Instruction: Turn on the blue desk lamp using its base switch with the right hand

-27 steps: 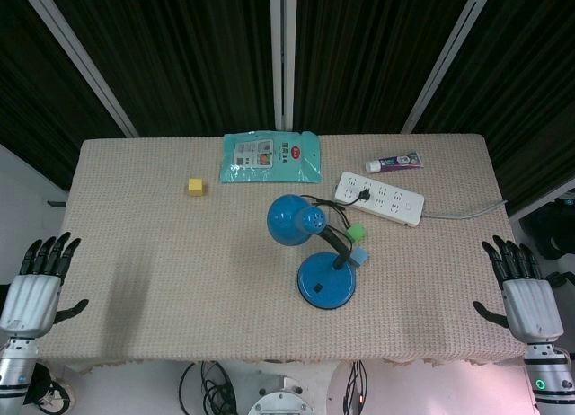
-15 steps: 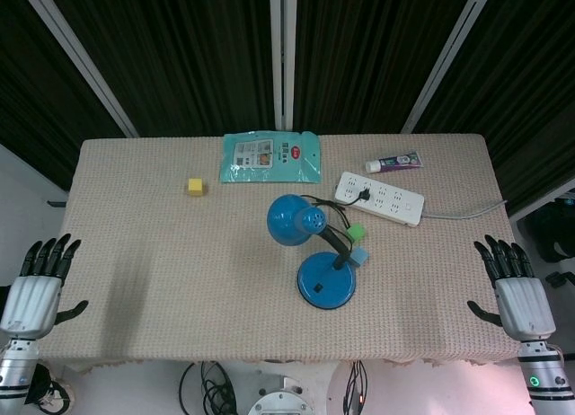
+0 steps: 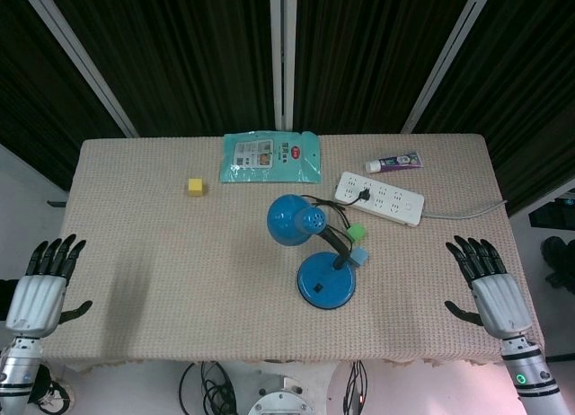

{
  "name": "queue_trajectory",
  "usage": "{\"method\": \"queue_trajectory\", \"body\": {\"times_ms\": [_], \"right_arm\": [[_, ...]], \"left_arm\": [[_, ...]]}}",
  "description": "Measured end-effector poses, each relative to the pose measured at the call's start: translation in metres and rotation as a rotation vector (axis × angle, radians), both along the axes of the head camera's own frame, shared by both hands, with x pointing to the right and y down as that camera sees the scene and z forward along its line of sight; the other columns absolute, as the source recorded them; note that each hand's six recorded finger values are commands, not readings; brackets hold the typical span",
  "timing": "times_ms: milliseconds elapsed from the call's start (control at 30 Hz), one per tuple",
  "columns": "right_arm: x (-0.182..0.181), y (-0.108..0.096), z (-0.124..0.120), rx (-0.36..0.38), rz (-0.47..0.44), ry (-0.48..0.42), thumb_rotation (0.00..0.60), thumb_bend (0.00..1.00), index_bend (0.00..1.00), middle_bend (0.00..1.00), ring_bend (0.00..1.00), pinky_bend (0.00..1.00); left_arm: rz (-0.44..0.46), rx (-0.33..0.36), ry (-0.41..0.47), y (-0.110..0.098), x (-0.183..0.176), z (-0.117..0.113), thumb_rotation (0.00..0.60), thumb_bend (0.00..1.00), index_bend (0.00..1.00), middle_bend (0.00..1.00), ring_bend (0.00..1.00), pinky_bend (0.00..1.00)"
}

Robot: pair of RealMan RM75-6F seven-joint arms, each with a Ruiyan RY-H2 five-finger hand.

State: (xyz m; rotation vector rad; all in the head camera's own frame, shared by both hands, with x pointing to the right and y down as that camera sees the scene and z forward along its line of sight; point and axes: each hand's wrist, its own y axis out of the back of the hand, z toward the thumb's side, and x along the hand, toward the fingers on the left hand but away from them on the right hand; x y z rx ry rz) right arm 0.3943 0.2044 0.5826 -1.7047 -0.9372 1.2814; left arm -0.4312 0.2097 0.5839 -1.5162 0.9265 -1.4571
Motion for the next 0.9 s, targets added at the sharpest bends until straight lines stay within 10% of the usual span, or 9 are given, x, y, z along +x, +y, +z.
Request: {"method": "queue_trajectory", "body": {"times_ms": [133, 200, 433, 900], "right_arm": [[-0.026, 0.0, 0.002, -0.022, -0.079, -0.075, 0.6, 0.15, 0.0, 0.8, 0.73, 0.71], [-0.039, 0.003, 0.003, -0.053, -0.105, -0.112, 0.6, 0.24, 0.0, 0.88, 0.8, 0.75], [-0.081, 0.018, 0.016, -0.155, -0.249, -0.111, 0.6, 0.75, 0.0, 0.93, 0.83, 0.78], [-0.155, 0.039, 0.054, -0.312, -0.438, -0.1, 0.6, 0.78, 0.0, 0.94, 0.84, 0.79]], "left_arm": [[0.002, -0.009, 0.011, 0.0, 0.002, 0.002, 0.6, 0.09, 0.0, 0.0, 0.0, 0.0], [0.005, -0.013, 0.017, -0.001, 0.002, 0.003, 0.6, 0.09, 0.0, 0.0, 0.0, 0.0], [0.006, -0.011, 0.026, -0.001, 0.002, 0.003, 0.6, 0.09, 0.0, 0.0, 0.0, 0.0], [-0.001, -0.006, 0.024, -0.001, -0.001, 0.001, 0.6, 0.09, 0.0, 0.0, 0.0, 0.0]]}}
